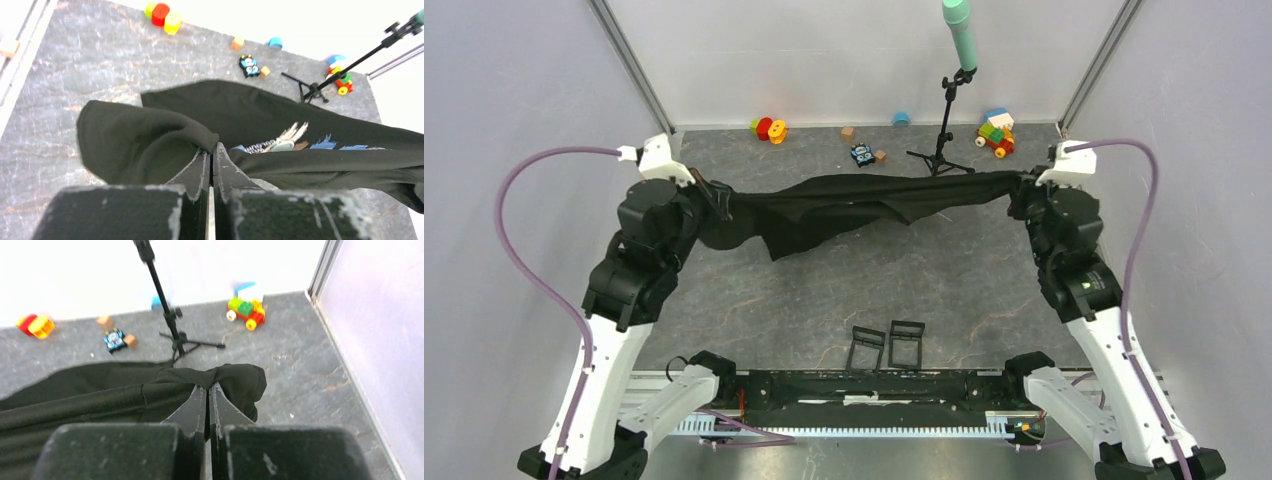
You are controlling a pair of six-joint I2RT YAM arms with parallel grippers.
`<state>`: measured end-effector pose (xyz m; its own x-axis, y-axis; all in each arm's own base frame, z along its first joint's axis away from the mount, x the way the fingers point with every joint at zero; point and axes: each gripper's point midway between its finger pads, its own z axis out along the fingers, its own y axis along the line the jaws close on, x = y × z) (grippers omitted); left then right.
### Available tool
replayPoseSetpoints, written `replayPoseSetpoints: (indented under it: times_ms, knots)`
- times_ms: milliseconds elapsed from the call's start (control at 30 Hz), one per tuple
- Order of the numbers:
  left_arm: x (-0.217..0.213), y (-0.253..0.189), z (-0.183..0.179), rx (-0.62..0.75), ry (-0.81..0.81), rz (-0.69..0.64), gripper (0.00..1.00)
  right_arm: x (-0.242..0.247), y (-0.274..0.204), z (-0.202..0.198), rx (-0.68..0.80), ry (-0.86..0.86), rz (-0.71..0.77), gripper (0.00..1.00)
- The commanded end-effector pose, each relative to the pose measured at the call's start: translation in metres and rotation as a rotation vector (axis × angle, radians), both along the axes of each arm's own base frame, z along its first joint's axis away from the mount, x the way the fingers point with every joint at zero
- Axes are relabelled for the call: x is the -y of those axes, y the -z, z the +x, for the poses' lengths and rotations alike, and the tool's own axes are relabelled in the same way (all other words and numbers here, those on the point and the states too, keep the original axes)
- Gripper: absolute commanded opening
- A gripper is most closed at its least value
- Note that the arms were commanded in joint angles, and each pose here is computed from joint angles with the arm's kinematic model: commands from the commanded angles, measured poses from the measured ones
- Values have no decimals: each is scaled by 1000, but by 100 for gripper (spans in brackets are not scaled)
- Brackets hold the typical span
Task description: Pin the brooch onto the clothing
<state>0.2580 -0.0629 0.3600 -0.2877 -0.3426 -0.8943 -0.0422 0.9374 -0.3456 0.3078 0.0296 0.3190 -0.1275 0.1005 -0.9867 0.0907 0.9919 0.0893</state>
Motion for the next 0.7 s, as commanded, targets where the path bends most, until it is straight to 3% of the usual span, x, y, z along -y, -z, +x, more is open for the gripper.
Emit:
replayPoseSetpoints:
  times_ms: [0,100,233,467,667]
  knots:
    - [-15,-38,-9,65,-12,76,2,19,-60,-18,122,59,-27,0]
    - [-12,-56,-7,107,2,70,2,19,-85,-23,180,43,-32,0]
    - [2,-48,19,67,37,93,2,10,-84,-9,166,17,-28,0]
    - [12,-32,86,5,52,88,2,-26,-54,48,113,-85,30,0]
    - [-8,-54,140,25,18,42,2,-51,-80,99,166,-143,55,0]
